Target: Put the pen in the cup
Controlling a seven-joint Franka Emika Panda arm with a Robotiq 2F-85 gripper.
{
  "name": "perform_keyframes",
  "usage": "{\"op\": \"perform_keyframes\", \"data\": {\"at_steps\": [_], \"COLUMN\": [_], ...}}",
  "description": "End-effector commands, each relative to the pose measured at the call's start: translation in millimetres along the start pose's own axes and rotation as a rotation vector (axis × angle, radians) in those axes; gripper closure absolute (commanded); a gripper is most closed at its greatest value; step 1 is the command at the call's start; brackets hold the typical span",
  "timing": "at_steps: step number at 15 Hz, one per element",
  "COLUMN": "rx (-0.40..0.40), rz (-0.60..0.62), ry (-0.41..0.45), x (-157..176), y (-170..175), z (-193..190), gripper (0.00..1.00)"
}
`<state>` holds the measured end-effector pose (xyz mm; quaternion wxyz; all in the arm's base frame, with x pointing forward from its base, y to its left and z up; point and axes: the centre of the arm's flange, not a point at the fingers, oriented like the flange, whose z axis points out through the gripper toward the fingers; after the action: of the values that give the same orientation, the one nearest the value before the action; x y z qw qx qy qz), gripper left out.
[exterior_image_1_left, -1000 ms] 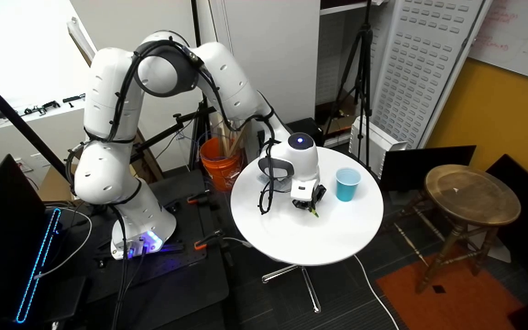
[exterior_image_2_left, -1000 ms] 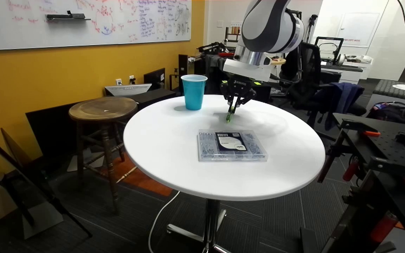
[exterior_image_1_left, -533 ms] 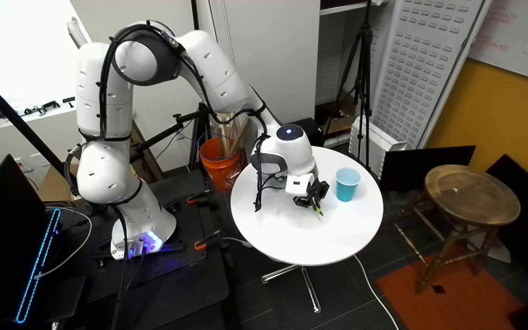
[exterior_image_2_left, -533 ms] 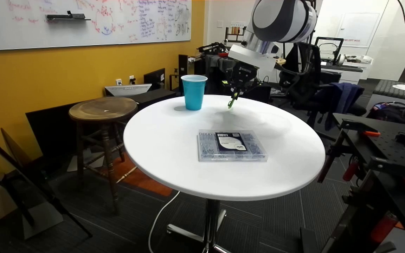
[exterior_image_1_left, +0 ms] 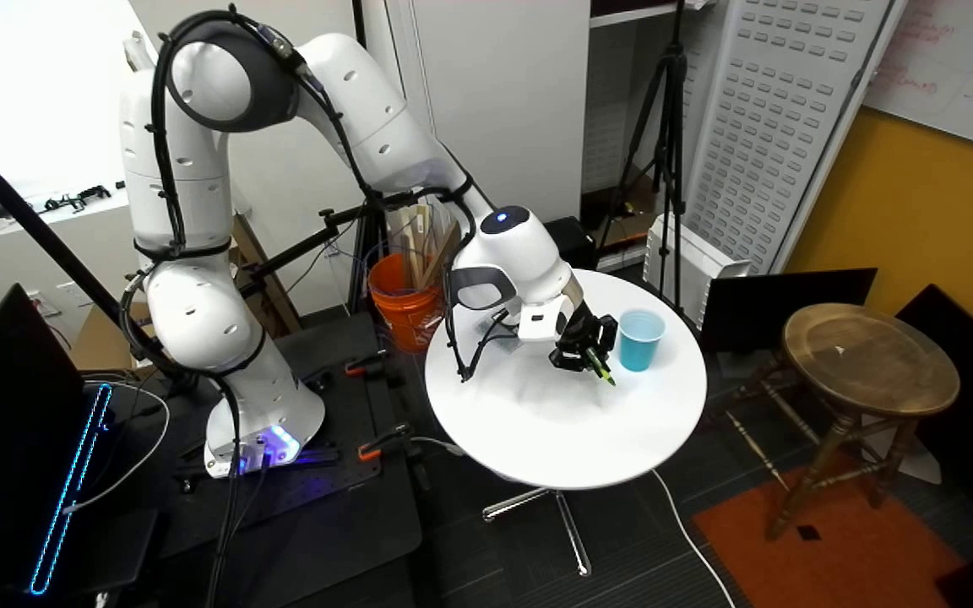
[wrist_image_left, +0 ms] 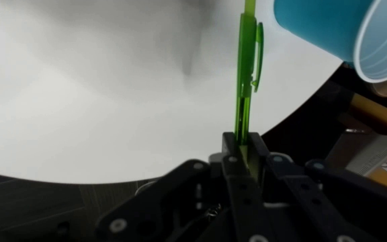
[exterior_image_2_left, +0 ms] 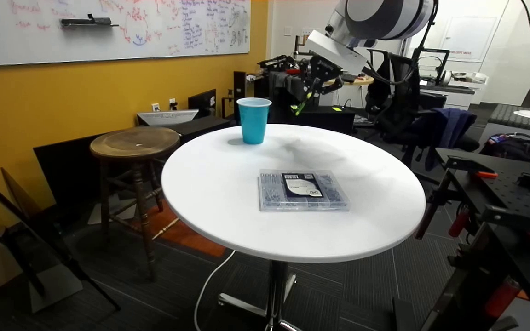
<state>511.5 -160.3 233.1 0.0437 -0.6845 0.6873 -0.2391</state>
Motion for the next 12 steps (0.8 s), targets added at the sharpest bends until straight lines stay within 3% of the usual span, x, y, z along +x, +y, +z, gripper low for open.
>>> {"op": "perform_keyframes", "data": {"at_steps": [1, 12], "rx": [0.059, 0.196], "rz": [-0.005, -0.041], "ry": [0.093, 0.284], "x": [-13, -23], "y": [-16, -71], "z": [-24, -43], "gripper": [0.97, 0.97]}}
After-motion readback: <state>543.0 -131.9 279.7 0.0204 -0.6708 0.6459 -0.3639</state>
